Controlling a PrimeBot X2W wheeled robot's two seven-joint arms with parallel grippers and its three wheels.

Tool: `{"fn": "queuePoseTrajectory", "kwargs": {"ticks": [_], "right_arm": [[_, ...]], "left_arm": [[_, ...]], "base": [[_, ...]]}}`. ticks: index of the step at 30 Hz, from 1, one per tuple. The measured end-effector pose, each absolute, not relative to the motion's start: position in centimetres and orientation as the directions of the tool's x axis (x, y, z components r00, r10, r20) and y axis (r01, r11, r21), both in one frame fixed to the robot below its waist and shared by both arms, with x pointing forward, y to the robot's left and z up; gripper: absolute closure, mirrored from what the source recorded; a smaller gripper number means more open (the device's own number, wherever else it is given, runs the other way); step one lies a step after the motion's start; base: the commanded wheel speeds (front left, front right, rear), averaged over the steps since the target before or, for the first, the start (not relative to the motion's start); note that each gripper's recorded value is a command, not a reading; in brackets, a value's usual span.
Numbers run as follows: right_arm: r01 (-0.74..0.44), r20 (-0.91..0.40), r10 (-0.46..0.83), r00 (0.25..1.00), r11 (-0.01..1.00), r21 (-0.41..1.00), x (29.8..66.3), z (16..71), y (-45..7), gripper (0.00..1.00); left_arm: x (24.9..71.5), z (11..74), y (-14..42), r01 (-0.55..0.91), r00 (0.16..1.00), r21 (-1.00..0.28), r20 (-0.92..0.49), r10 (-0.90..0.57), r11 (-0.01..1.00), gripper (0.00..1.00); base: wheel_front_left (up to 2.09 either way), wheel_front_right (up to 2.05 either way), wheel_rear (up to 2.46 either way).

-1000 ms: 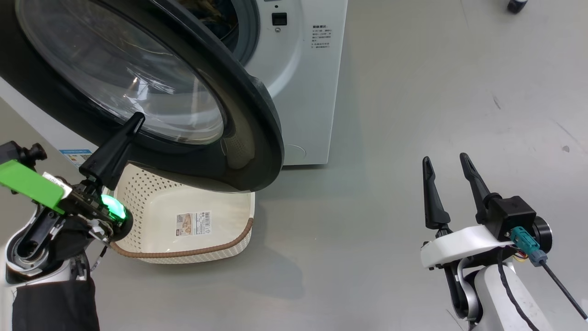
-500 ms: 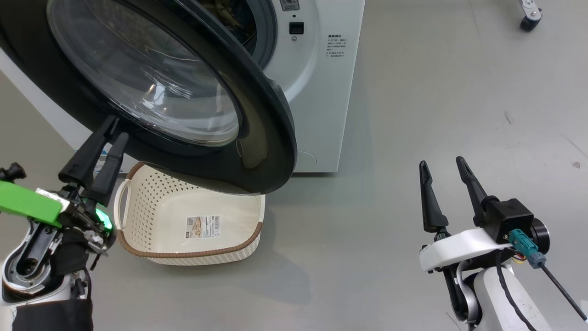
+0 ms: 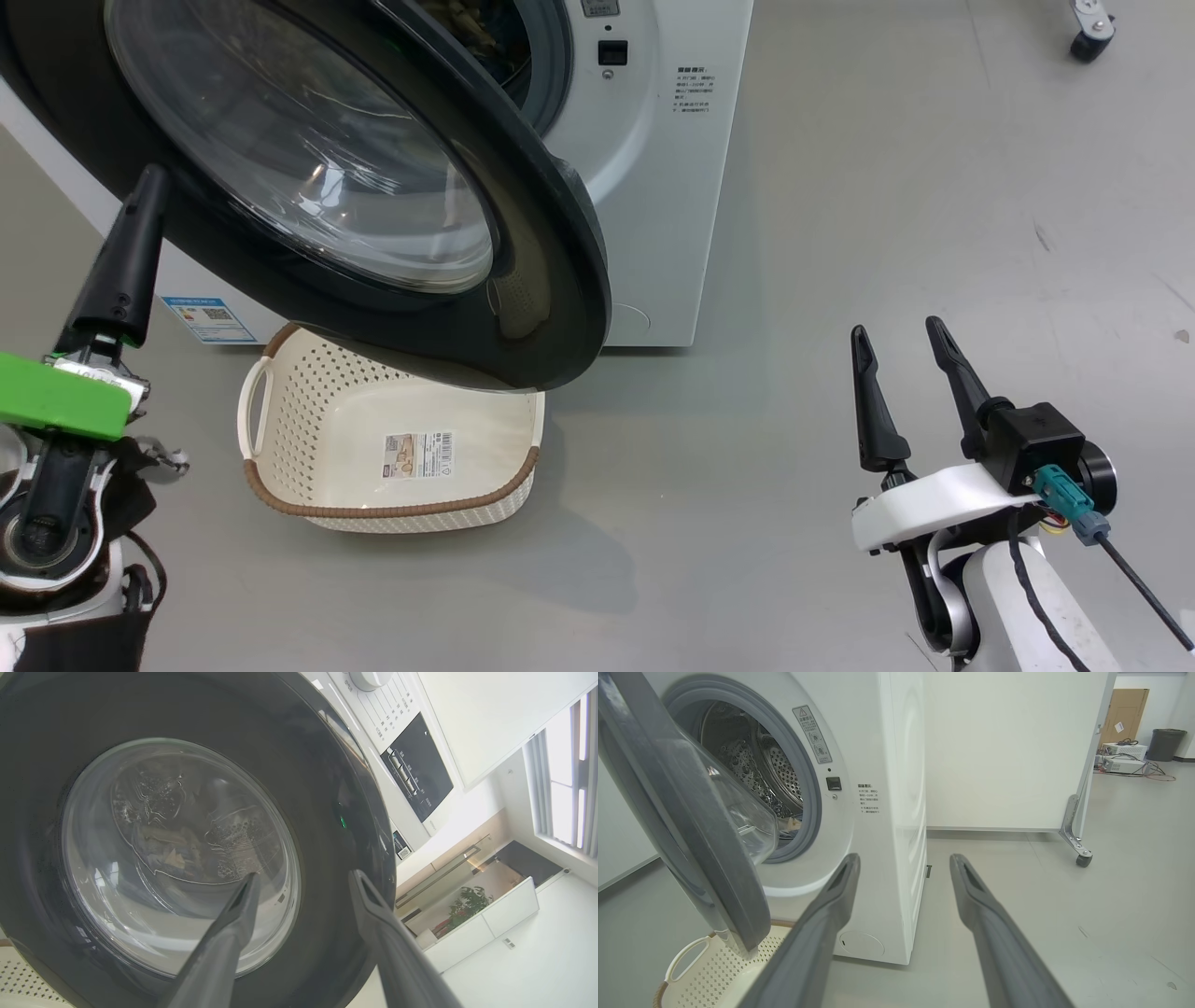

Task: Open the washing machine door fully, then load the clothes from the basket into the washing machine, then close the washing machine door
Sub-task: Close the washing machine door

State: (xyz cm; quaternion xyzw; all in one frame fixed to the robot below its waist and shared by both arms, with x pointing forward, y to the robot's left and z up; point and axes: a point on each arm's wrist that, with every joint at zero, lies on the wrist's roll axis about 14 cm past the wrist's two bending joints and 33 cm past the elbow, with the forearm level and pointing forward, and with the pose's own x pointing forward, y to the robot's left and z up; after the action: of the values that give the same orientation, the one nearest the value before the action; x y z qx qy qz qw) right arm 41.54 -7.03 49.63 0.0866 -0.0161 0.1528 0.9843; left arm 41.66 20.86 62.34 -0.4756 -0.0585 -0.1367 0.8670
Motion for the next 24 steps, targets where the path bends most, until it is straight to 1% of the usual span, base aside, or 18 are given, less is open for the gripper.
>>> {"fn": "queuePoseTrajectory", "kwargs": {"ticks": [2, 4, 7, 10, 12, 15, 18, 22, 24], "right_arm": [[-0.304, 0.058, 0.299, 0.953, 0.938, 0.165, 41.6, 49.6, -7.0, 0.00], [-0.304, 0.057, 0.299, 0.953, 0.938, 0.166, 41.6, 49.6, -7.0, 0.00], [-0.302, 0.058, 0.296, 0.953, 0.939, 0.166, 41.6, 49.6, -7.1, 0.00], [-0.301, 0.060, 0.295, 0.954, 0.939, 0.167, 41.7, 49.6, -7.1, 0.00], [-0.301, 0.060, 0.295, 0.953, 0.940, 0.162, 41.7, 49.6, -7.2, 0.00], [-0.303, 0.061, 0.297, 0.953, 0.939, 0.160, 41.7, 49.7, -7.1, 0.00], [-0.304, 0.062, 0.298, 0.953, 0.939, 0.160, 41.6, 49.7, -7.1, 0.00], [-0.303, 0.065, 0.297, 0.953, 0.940, 0.159, 41.6, 49.8, -7.1, 0.00], [-0.303, 0.067, 0.296, 0.953, 0.940, 0.159, 41.6, 49.9, -7.2, 0.00]], "left_arm": [[41.6, 63.1, 21.1, 0.298, 0.954, -0.746, 0.244, -0.172, 0.596, 0.00], [41.6, 63.7, 21.7, 0.291, 0.953, -0.699, 0.272, -0.133, 0.654, 0.00], [41.3, 63.4, 21.3, 0.279, 0.953, -0.578, 0.262, -0.150, 0.766, 0.00], [41.0, 62.2, 21.3, 0.251, 0.958, -0.481, 0.246, -0.145, 0.840, 0.00], [40.6, 61.3, 21.4, 0.229, 0.961, -0.395, 0.236, -0.142, 0.890, 0.00], [40.2, 59.7, 21.4, 0.211, 0.965, -0.288, 0.214, -0.152, 0.934, 0.00], [39.6, 57.6, 21.4, 0.193, 0.971, -0.216, 0.185, -0.154, 0.957, 0.00], [38.7, 54.9, 22.2, 0.145, 0.982, -0.168, 0.146, -0.121, 0.975, 0.00], [38.2, 53.8, 22.3, 0.132, 0.984, -0.166, 0.137, -0.110, 0.977, 0.00]], "base": [[0.00, 0.00, 0.00], [0.00, 0.00, 0.00], [0.00, 0.00, 0.00], [0.00, 0.00, 0.00], [0.00, 0.00, 0.00], [0.00, 0.00, 0.00], [0.00, 0.00, 0.00], [0.00, 0.00, 0.00], [0.00, 0.00, 0.00]]}}
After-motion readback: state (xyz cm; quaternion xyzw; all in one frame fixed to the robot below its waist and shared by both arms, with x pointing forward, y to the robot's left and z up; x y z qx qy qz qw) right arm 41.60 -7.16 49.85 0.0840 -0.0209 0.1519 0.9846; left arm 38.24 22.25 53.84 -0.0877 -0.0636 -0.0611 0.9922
